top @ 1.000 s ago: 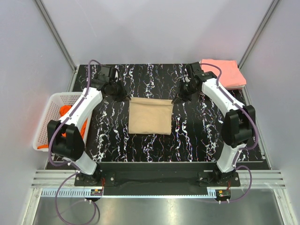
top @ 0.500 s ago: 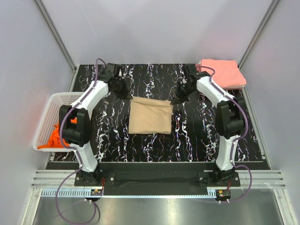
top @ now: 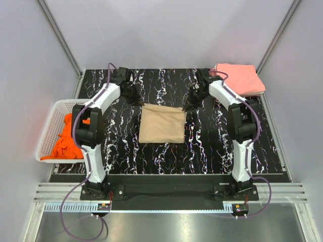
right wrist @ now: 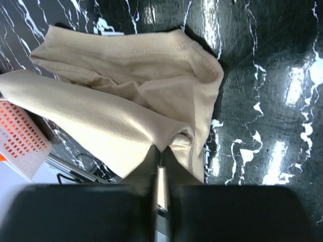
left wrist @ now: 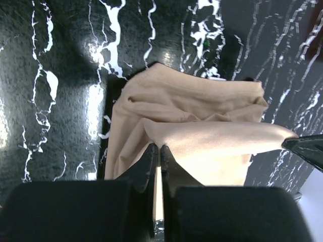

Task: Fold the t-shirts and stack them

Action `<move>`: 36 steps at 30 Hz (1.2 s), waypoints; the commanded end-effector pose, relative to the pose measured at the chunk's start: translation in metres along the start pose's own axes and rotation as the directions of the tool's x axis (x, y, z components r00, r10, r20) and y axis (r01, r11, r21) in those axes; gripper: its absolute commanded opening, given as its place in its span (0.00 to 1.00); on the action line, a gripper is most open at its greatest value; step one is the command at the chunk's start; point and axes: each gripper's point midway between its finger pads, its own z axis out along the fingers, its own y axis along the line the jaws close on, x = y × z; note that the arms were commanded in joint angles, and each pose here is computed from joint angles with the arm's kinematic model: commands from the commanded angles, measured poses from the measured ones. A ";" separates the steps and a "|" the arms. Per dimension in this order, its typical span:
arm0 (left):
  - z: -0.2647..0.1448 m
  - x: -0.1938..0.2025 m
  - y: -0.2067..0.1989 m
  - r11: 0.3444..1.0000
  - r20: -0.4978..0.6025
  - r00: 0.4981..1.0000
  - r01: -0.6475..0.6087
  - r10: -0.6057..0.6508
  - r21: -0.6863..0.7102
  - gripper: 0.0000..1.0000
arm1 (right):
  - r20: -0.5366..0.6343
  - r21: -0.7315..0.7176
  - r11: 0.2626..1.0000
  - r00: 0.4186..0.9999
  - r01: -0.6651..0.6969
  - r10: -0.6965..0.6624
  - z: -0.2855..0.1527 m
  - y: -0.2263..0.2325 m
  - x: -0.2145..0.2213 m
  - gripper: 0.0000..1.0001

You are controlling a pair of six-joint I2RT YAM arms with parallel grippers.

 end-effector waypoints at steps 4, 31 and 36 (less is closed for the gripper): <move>-0.010 -0.045 -0.025 0.995 0.078 0.997 -0.013 0.006 0.094 0.29 | 0.053 -0.085 0.996 0.998 0.020 -0.015 -0.011 0.022 -0.039 0.57; -0.022 0.129 -0.019 0.980 -0.060 0.998 0.011 0.001 0.199 0.40 | -0.280 -0.321 0.946 0.950 0.043 -0.139 0.047 0.031 0.157 0.53; 0.006 0.161 0.010 0.991 -0.115 0.993 0.017 -0.002 0.131 0.36 | -0.337 -0.308 0.951 0.938 -0.033 -0.076 0.078 -0.013 0.174 0.51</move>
